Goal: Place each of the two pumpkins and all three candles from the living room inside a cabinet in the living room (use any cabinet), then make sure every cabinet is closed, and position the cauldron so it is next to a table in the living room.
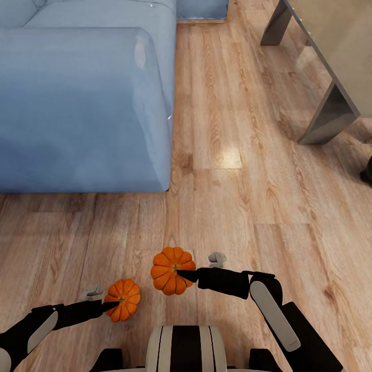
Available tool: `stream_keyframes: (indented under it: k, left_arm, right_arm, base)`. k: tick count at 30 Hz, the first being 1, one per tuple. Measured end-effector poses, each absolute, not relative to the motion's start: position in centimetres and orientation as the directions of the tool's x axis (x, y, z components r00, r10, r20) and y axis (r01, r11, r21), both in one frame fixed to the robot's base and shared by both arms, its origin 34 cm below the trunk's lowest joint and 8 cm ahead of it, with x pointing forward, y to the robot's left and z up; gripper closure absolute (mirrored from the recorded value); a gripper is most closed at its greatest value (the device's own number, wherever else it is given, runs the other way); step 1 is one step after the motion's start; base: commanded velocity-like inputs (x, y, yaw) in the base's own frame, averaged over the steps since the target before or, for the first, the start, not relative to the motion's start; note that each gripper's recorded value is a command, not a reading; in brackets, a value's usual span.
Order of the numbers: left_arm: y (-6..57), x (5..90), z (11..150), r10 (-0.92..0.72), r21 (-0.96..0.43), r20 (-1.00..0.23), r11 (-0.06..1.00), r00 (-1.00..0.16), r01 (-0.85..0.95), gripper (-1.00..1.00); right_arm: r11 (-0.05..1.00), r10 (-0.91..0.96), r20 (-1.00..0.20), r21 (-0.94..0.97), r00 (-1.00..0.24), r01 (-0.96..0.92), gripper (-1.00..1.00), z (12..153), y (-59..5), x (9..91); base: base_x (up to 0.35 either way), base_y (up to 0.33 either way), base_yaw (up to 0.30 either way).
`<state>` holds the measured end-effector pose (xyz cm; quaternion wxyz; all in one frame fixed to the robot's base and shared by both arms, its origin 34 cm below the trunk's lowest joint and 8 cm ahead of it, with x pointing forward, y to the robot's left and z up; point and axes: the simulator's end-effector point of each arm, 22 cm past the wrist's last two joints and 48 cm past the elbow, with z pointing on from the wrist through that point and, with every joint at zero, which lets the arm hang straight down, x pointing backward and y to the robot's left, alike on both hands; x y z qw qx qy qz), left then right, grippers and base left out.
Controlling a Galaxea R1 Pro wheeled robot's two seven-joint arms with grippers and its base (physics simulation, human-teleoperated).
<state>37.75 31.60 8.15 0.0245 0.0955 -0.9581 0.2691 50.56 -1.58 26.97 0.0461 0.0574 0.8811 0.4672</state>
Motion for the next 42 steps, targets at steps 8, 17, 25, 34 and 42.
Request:
stream_keyframes:
  k: [8,17,25,34,42]
  left_arm:
    - [31.51,37.91,8.21,-0.174,-0.516,0.096,0.833,-0.98,-0.198,-1.0]
    - [31.58,37.91,8.21,-0.174,-0.515,0.095,0.834,-0.98,-0.198,-1.0]
    - [31.62,37.91,8.2,-0.172,-0.514,0.093,0.835,-0.981,-0.195,1.0]
    - [31.72,37.93,8.23,-0.173,-0.513,0.094,0.835,-0.98,-0.197,1.0]
    - [31.78,37.95,8.22,-0.175,-0.512,0.094,0.836,-0.98,-0.198,1.0]
  right_arm:
    - [0.557,0.144,-0.028,0.828,-0.989,0.058,1.0,26.97,-1.59,50.55]
    - [0.557,0.144,-0.028,0.828,-0.989,0.058,1.0,26.97,-1.59,50.55]
    - [0.557,0.144,-0.028,0.828,-0.989,0.058,1.0,26.96,-1.6,50.54]
    - [0.557,0.144,-0.028,0.828,-0.989,0.058,1.0,26.96,-1.61,50.55]
    - [0.557,0.145,-0.028,0.829,-0.989,0.058,1.0,26.97,-1.61,50.57]
  base:
    - [0.0,-0.045,0.0]
    - [0.0,-0.002,0.0]
    - [0.0,0.0,0.0]
    - [0.0,0.0,0.0]
    - [0.0,0.0,0.0]
